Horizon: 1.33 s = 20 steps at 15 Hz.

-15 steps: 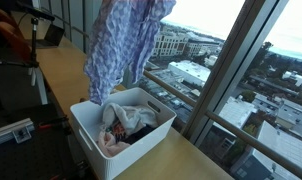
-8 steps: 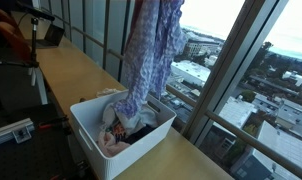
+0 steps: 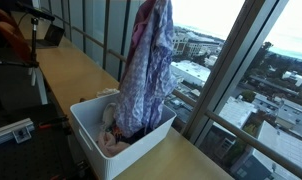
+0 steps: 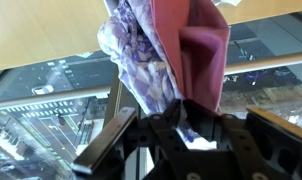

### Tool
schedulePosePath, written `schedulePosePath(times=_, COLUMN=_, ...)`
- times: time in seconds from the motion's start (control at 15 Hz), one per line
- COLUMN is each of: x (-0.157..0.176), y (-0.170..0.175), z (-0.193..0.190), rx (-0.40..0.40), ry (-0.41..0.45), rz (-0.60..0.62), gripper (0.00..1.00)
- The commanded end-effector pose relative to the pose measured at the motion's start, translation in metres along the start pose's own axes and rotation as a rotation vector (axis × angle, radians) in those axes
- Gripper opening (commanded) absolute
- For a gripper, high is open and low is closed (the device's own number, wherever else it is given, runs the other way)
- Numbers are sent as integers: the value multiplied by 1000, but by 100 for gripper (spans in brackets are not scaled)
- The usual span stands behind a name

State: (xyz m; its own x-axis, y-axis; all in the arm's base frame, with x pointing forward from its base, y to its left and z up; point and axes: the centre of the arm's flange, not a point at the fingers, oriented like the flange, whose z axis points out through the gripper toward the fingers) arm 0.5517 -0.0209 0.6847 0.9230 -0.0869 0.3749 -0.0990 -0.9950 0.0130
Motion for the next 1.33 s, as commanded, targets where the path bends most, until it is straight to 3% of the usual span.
schedulePosePath(times=0.0, x=-32, y=4, z=31, rx=14, ry=-21, rz=-9, gripper=3)
schedulePosePath(times=0.13, x=-40, y=6, z=51, rx=8, ry=-47, rz=-8, gripper=3)
schedulePosePath(times=0.2, x=-43, y=9, z=59, rx=4, ry=-66, rz=-10, gripper=8)
schedulePosePath(times=0.27, x=-47, y=12, z=66, rx=1, ry=-77, rz=-10, gripper=27)
schedulePosePath(times=0.33, x=-49, y=15, z=70, rx=-2, ry=-87, rz=-8, gripper=4)
schedulePosePath(times=0.4, x=-52, y=17, z=74, rx=-4, ry=-98, rz=-5, gripper=6)
schedulePosePath(times=0.47, x=-54, y=18, z=77, rx=-7, ry=-108, rz=-1, gripper=40)
schedulePosePath(times=0.6, x=-57, y=16, z=79, rx=-11, ry=-119, rz=-4, gripper=39)
schedulePosePath(times=0.87, x=-64, y=-15, z=75, rx=0, ry=-120, rz=-35, gripper=65)
schedulePosePath(times=1.13, x=-79, y=-80, z=96, rx=20, ry=-138, rz=-126, gripper=95)
schedulePosePath(times=1.27, x=-93, y=-114, z=114, rx=30, ry=-163, rz=-175, gripper=100)
